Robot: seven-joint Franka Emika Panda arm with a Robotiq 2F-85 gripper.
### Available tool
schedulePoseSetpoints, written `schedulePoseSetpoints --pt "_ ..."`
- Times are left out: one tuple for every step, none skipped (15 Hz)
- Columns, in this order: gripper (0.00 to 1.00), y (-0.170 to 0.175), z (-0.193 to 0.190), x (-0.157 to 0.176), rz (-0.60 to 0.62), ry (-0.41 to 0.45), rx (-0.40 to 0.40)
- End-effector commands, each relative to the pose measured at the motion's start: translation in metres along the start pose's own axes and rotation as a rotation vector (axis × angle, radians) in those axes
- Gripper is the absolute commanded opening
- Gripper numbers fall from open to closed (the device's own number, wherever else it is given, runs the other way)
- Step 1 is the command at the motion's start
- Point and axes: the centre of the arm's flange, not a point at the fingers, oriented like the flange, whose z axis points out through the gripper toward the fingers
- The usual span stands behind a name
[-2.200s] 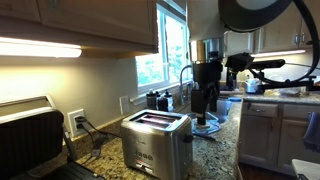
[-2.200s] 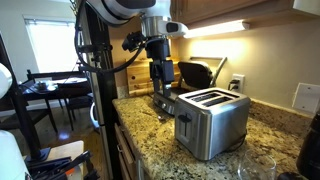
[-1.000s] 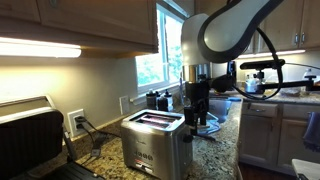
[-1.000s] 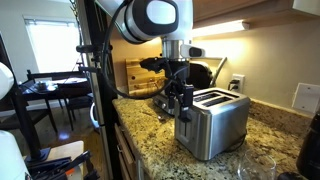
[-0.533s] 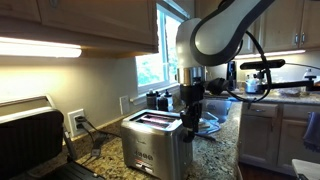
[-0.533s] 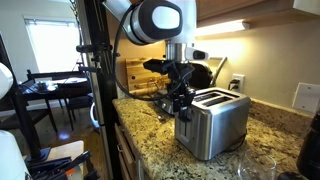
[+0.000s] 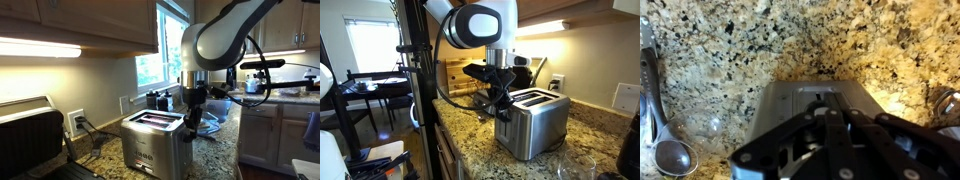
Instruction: Push the toast lever down
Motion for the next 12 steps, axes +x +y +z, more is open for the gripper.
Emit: schedulePoseSetpoints --pt "0.02 0.007 0.019 -0.008 -0.027 0.048 0.031" --pt "0.01 0.008 0.025 -0.008 -0.036 0.058 0.031" --pt "0.01 0.008 0.029 -0.008 -0.045 0.066 0.033" --pt "0.01 0.008 0.035 -0.008 -0.050 0.071 0.034" --pt "0.01 0.008 0.039 -0.008 -0.056 0.079 0.034" --pt "0.01 0.008 0.045 -0.008 -0.062 0.082 0.032" --pt "0.01 0.008 0.050 -0.008 -0.065 0.085 0.031" --pt "0.01 0.009 0.057 -0.007 -0.067 0.085 0.032" --pt "0.01 0.010 0.063 -0.007 -0.065 0.084 0.031" --pt "0.01 0.011 0.073 -0.006 -0.066 0.084 0.032" --pt "0.01 0.012 0.079 -0.006 -0.065 0.083 0.035" --pt "0.01 0.013 0.089 -0.005 -0.063 0.079 0.038"
